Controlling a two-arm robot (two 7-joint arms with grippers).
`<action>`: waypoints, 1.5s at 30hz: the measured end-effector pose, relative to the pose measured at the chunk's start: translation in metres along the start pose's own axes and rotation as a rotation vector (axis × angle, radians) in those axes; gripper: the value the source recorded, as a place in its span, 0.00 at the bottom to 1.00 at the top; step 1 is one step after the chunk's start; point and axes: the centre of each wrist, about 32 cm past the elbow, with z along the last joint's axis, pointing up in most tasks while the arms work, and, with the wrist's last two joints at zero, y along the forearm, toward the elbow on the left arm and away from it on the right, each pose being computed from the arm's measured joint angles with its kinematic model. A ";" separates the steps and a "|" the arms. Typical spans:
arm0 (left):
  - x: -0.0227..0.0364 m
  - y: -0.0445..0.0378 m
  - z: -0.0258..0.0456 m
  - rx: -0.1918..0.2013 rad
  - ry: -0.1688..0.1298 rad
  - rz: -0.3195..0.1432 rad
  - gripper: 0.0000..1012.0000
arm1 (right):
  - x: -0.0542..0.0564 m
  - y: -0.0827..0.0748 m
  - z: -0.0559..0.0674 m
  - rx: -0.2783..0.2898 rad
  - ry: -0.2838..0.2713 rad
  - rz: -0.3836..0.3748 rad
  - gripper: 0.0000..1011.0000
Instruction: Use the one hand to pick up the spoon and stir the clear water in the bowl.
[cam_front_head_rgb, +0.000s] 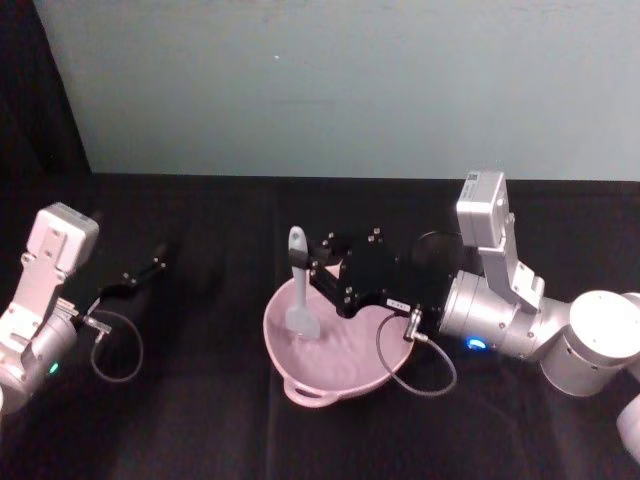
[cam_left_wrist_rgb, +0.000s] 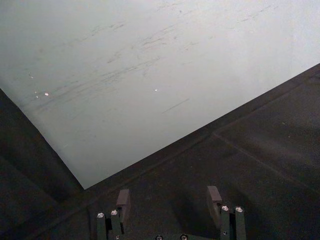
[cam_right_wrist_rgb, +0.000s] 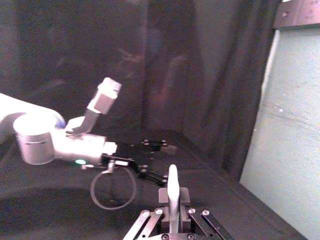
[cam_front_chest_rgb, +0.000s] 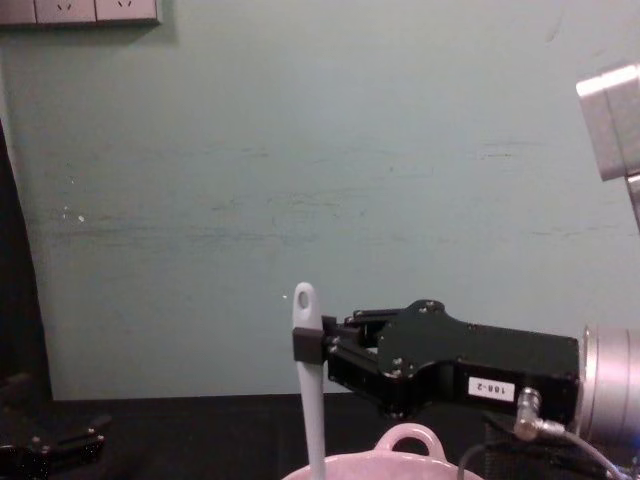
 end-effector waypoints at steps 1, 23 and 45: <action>0.0000 0.0000 0.0000 0.000 0.000 0.000 0.99 | 0.000 0.000 0.000 0.000 0.000 0.000 0.12; 0.0000 0.0000 0.0000 0.000 0.000 0.000 0.99 | 0.023 -0.036 0.002 -0.036 -0.002 -0.166 0.12; 0.0000 0.0000 0.0000 0.000 0.000 0.000 0.99 | -0.005 -0.019 0.011 -0.005 0.111 -0.046 0.12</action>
